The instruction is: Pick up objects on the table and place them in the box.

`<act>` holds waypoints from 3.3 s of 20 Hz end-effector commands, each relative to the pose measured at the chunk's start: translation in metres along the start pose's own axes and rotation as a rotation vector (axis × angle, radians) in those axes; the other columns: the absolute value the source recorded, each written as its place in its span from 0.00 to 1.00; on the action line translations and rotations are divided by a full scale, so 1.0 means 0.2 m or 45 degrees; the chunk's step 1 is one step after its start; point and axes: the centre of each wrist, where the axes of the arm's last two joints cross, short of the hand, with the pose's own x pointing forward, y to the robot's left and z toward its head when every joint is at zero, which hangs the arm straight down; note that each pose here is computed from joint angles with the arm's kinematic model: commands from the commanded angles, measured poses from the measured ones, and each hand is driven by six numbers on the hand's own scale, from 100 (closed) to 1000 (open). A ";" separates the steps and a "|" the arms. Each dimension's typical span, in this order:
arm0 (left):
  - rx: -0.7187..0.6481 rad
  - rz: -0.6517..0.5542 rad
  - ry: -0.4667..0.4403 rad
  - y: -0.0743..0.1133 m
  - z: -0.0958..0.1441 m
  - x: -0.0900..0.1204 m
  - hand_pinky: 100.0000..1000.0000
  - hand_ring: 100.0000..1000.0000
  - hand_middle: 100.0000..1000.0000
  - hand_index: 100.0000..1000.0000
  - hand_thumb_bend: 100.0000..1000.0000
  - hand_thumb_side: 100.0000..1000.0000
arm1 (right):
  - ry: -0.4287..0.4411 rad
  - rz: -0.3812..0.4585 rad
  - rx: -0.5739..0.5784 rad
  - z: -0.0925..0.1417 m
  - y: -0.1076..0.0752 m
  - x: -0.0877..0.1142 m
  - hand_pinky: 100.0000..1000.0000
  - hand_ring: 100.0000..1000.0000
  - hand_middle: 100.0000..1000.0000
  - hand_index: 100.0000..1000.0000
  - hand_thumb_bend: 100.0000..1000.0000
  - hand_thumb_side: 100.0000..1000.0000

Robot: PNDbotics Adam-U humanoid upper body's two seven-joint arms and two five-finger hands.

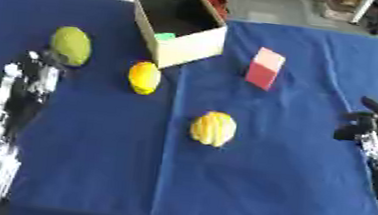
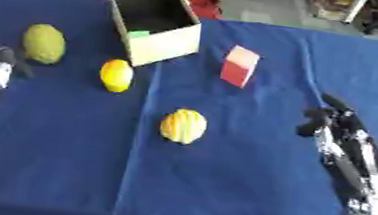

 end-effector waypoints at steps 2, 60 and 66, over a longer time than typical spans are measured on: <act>0.032 -0.132 -0.183 0.16 -0.11 0.16 0.61 0.49 0.43 0.63 0.00 0.50 | -0.023 0.034 0.007 -0.01 -0.02 0.03 0.56 0.51 0.59 0.87 0.00 0.42; -0.957 -1.655 0.491 0.48 -0.64 -0.51 0.81 0.73 0.78 0.96 0.45 0.12 | 0.012 0.007 0.091 0.01 0.01 0.01 0.56 0.51 0.58 0.86 0.00 0.43; -0.812 -1.681 0.390 0.49 -0.68 -0.44 0.67 0.44 0.42 0.66 0.35 0.07 | 0.012 0.007 0.090 0.01 0.00 0.01 0.56 0.51 0.58 0.85 0.00 0.43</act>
